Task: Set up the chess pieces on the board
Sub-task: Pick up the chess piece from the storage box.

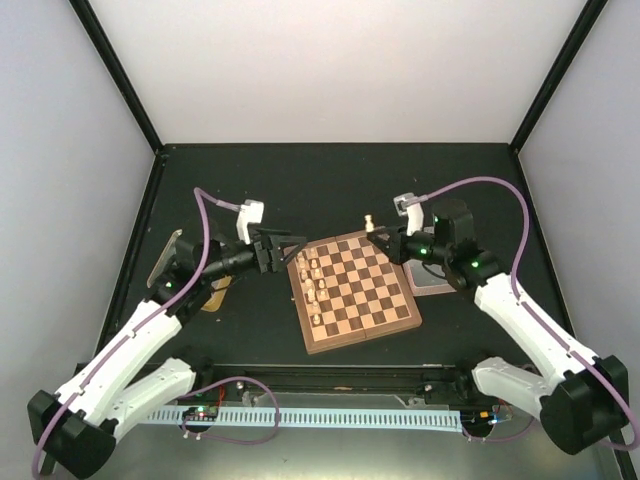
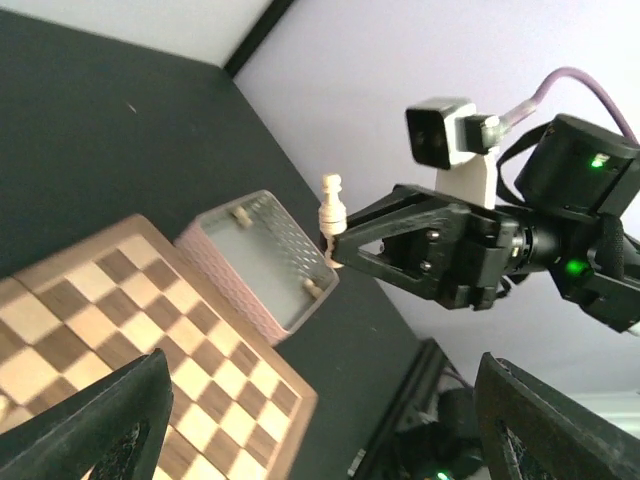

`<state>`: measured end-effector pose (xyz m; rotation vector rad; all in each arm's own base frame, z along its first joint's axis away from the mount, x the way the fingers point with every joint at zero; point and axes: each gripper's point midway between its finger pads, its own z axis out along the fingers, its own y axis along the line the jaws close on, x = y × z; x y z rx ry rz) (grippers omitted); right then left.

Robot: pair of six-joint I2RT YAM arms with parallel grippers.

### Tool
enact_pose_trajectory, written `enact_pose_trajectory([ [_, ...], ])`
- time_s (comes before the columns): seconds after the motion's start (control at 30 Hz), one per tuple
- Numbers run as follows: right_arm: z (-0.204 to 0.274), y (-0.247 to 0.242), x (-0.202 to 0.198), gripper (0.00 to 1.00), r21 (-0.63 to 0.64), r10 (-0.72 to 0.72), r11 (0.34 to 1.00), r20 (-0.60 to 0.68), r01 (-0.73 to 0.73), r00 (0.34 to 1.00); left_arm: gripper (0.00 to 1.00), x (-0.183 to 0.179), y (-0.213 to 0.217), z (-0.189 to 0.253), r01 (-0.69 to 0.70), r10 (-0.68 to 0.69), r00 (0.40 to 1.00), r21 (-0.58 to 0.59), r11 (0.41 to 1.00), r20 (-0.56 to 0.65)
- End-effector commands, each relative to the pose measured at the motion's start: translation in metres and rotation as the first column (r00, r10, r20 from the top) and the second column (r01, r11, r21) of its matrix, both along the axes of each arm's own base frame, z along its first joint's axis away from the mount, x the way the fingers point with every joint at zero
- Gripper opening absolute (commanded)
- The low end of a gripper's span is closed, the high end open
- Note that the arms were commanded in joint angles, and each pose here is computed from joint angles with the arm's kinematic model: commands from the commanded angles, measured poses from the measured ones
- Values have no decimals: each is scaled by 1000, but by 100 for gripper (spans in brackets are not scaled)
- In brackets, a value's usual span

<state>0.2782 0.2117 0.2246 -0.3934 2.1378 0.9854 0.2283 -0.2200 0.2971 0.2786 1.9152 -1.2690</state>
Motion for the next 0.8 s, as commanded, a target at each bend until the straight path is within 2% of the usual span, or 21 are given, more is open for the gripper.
enact_pose_trajectory([
  [0.0, 67, 50, -50, 2, 178, 293, 928, 194, -328, 936, 84, -20, -23, 37, 183, -184, 983, -106, 977, 4],
  [0.27, 71, 81, -90, 1, 96, 509, 838, 221, -538, 832, 79, -30, -41, 45, 316, -324, 945, -136, 939, -42],
  [0.4, 69, 88, -99, 1, 67, 565, 805, 215, -589, 797, 67, -32, -49, 39, 372, -383, 920, -121, 920, -81],
  [0.6, 62, 93, -100, 1, 60, 589, 791, 196, -609, 784, 46, -32, -56, 32, 408, -419, 901, -105, 907, -113],
  [0.77, 58, 96, -100, 1, 54, 603, 782, 187, -621, 776, 38, -31, -63, 19, 435, -442, 882, -82, 897, -161],
])
